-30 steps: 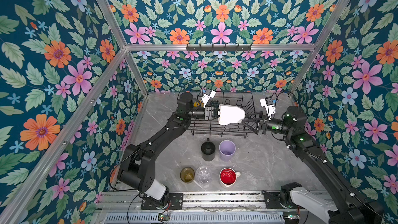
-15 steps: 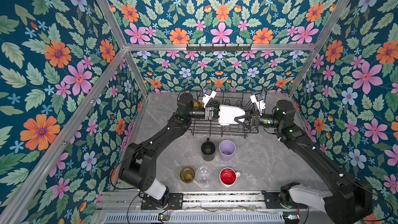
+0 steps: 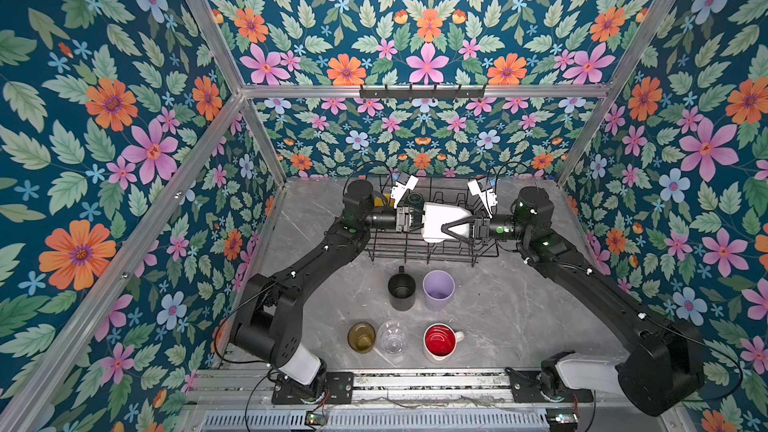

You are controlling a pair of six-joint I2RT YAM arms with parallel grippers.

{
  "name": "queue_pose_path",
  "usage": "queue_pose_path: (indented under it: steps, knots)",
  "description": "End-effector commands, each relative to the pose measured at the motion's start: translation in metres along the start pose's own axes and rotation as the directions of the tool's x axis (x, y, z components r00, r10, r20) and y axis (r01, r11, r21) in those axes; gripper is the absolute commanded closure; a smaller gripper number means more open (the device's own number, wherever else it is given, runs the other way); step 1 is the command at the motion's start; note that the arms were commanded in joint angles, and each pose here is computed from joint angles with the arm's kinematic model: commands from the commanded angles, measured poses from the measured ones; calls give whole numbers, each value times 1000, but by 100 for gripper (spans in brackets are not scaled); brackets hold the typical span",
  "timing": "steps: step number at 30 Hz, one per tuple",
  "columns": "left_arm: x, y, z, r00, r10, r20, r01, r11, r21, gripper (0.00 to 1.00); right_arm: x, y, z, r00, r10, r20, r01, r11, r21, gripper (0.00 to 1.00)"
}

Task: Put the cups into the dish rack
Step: 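Grasp the cream mug's base with the right gripper while the left holds it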

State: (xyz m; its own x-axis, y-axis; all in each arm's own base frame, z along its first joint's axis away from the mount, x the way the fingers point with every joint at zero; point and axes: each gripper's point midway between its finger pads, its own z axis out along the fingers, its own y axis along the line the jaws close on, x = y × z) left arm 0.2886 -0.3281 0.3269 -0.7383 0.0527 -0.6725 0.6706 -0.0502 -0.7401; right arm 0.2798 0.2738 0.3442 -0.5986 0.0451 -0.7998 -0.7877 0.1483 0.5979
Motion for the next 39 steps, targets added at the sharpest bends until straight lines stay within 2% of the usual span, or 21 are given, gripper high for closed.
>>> queue_pose_path:
  steps: [1, 6, 10, 14, 19, 22, 26, 30, 34, 39]
  knots:
    - [-4, -13, 0, 998, 70, 0, -70, 997, 45, 100, -4, 2, 2, 1000, -17, 9, 17, 1000, -6, 17]
    - [-3, -13, 1, 998, 67, -3, -67, 997, 48, 100, -2, 1, 3, 1000, -14, 2, 14, 1000, -5, 28]
    - [-2, -12, 1, 998, 62, -8, -62, 997, 51, 100, -2, 0, 3, 1000, -18, -2, 18, 1000, -1, 44]
    - [-2, -12, 1, 998, 61, -9, -61, 997, 52, 100, -3, 0, 3, 1000, -25, 0, 25, 1000, 2, 54]
    - [-1, -12, 1, 998, 55, -12, -54, 997, 53, 100, -4, 1, 3, 1000, -29, -5, 29, 1000, 4, 77]
    - [0, -12, 1, 998, 57, -13, -56, 997, 55, 95, -4, 3, 3, 1000, -24, -14, 24, 1000, -2, 100]
    - [0, -12, 1, 998, 55, -16, -54, 997, 58, 86, -7, 6, 3, 1000, -15, -9, 15, 1000, -8, 100]
    - [0, -12, 1, 998, 57, -16, -56, 997, 59, 70, -12, 13, -1, 999, -40, 12, 40, 999, 0, 100]
    - [0, -13, 0, 998, 61, -14, -60, 996, 58, 59, -14, 16, -4, 998, -52, 18, 51, 999, 16, 100]
    - [0, -12, 0, 998, 65, -13, -65, 996, 55, 49, -16, 19, -8, 998, -62, 22, 61, 998, 33, 100]
